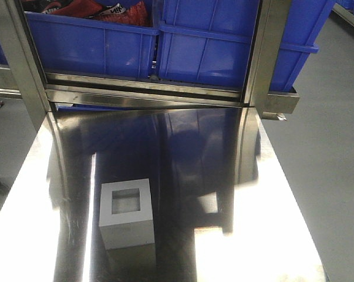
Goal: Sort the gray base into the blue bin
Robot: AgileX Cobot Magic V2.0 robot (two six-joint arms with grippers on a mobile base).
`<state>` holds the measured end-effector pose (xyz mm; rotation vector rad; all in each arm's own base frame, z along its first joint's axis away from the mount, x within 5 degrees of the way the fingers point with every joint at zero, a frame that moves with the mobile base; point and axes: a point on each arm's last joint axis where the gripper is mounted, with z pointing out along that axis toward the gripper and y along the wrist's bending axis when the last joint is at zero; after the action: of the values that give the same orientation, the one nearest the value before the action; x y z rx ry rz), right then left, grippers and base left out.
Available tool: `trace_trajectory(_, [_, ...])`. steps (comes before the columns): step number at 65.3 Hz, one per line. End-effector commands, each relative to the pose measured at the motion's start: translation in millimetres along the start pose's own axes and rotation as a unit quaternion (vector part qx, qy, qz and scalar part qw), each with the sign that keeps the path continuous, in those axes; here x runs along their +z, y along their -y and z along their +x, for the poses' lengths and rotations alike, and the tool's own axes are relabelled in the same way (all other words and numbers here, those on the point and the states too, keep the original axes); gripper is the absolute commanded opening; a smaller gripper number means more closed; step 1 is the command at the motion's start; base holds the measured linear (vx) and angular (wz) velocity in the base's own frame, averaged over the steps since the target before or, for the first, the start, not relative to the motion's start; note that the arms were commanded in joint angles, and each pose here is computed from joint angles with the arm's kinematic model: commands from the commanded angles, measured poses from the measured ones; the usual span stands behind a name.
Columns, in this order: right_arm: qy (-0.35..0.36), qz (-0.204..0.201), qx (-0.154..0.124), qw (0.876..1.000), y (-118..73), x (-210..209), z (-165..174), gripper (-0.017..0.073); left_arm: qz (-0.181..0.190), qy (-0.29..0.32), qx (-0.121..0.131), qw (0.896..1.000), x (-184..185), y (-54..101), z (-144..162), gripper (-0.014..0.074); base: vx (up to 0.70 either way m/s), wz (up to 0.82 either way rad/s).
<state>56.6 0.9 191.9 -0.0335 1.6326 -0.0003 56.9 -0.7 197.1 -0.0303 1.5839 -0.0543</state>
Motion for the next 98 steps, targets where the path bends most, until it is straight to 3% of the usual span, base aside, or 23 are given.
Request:
trace_trajectory(1, [0.035,0.000,-0.006,0.999,-0.2,-0.2,-2.1,-0.0009,0.007,0.030,-0.005,1.000,-0.2,0.6,2.5,-0.0006,0.00,0.00])
trace_trajectory(98, [0.035,0.000,-0.006,0.999,-0.2,-0.2,-2.1,-0.0009,0.007,0.032,-0.005,0.999,-0.2,0.7,2.1,-0.0006,0.00,0.00])
